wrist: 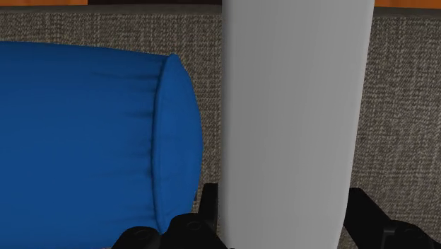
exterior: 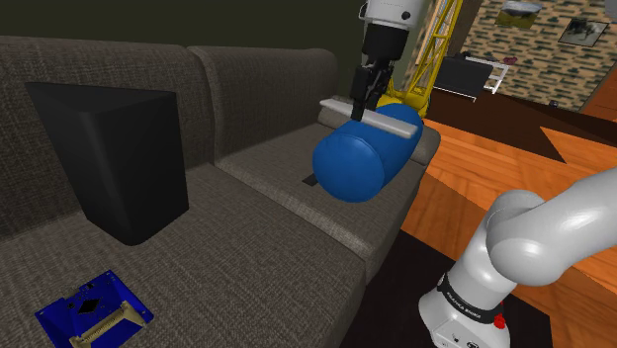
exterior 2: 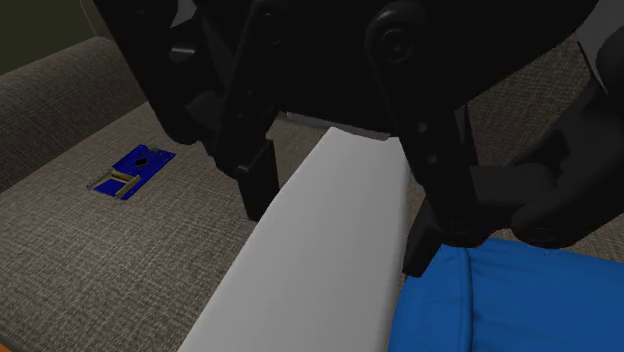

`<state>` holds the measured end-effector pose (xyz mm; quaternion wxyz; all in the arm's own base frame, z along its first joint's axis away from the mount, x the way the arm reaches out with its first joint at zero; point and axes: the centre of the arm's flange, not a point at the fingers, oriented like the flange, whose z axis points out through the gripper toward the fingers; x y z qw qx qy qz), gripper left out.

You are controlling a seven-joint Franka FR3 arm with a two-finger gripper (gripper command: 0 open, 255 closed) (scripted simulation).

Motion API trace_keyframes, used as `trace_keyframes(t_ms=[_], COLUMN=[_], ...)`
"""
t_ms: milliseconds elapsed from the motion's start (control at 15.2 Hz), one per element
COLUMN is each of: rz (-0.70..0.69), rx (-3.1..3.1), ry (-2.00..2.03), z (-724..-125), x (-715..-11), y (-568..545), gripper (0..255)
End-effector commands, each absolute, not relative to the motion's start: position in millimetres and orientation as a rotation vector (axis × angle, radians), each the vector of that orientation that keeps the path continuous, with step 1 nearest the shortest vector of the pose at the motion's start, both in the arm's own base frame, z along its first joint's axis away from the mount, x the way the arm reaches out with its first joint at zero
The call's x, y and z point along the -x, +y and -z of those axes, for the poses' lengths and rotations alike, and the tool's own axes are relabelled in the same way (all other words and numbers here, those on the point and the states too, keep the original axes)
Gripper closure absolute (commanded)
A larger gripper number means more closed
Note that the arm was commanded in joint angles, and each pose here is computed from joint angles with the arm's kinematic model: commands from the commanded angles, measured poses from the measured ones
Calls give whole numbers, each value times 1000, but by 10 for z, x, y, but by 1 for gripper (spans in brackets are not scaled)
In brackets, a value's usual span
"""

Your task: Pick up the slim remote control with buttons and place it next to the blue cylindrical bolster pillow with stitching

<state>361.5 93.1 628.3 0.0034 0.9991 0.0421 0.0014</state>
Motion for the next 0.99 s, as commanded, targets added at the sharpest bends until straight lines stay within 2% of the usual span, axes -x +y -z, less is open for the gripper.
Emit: trace_keyframes(t_ms=[0,924], rz=[-5,-5], rx=[-3132,-3132], ry=[133,133], z=[-6177,-5438], x=[-3595,-3595], y=[911,911], gripper=[255,255])
